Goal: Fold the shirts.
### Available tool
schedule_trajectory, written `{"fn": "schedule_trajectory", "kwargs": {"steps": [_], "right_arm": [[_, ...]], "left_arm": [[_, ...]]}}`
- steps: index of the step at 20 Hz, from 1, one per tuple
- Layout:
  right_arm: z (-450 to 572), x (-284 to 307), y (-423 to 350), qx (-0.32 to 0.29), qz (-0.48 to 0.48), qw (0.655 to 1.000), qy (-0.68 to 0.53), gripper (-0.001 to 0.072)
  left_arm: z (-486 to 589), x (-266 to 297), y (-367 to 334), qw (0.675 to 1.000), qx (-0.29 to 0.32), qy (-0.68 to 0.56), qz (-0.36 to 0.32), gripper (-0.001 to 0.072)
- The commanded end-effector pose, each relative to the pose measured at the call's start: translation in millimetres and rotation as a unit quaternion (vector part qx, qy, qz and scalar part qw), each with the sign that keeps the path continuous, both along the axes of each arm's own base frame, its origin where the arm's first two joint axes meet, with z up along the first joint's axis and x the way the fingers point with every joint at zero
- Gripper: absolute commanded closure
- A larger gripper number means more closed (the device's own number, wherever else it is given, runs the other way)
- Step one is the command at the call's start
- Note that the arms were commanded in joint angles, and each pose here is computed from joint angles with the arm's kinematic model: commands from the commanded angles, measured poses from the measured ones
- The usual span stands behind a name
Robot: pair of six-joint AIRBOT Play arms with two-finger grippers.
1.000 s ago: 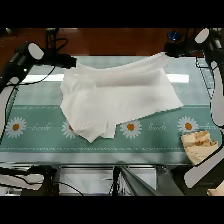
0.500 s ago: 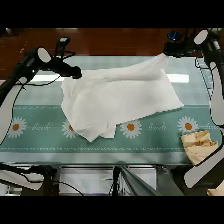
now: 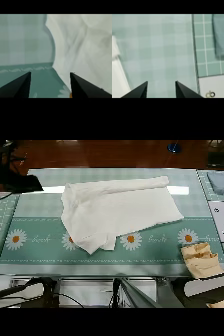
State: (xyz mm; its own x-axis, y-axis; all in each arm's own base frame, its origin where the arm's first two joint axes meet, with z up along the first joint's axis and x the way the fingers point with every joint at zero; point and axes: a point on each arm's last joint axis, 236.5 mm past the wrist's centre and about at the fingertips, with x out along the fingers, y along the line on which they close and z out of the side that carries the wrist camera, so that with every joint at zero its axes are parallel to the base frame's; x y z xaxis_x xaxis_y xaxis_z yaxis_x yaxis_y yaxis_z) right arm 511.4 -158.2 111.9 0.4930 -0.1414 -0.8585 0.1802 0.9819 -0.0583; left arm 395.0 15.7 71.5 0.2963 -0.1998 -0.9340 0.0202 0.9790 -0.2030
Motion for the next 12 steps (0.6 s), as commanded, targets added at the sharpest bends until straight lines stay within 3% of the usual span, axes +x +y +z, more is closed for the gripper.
{"fn": "schedule_trajectory", "kwargs": {"steps": [1,4,7,12], "right_arm": [[-14.4,-48.7,-22.9,0.095,-0.036,0.993,0.057,0.0291],[-14.5,-49.2,-17.0,0.142,-0.027,0.988,0.048,0.0302],[-12.5,-45.3,-10.0,0.15,-0.017,0.988,0.042,0.0299],[-11.5,-44.0,-7.3,0.154,-0.01,0.987,0.039,0.0299]], "left_arm": [[-34.6,-84.0,-34.9,0.992,-0.107,0.072,-0.002,0.0116],[-82.7,-141.0,-87.1,0.972,-0.206,0.11,-0.005,0.0116],[-101.2,-155.0,-125.5,0.947,-0.301,0.109,0.026,0.0116],[-122.3,-155.7,-127.3,0.942,-0.311,0.109,0.068,0.0117]]}}
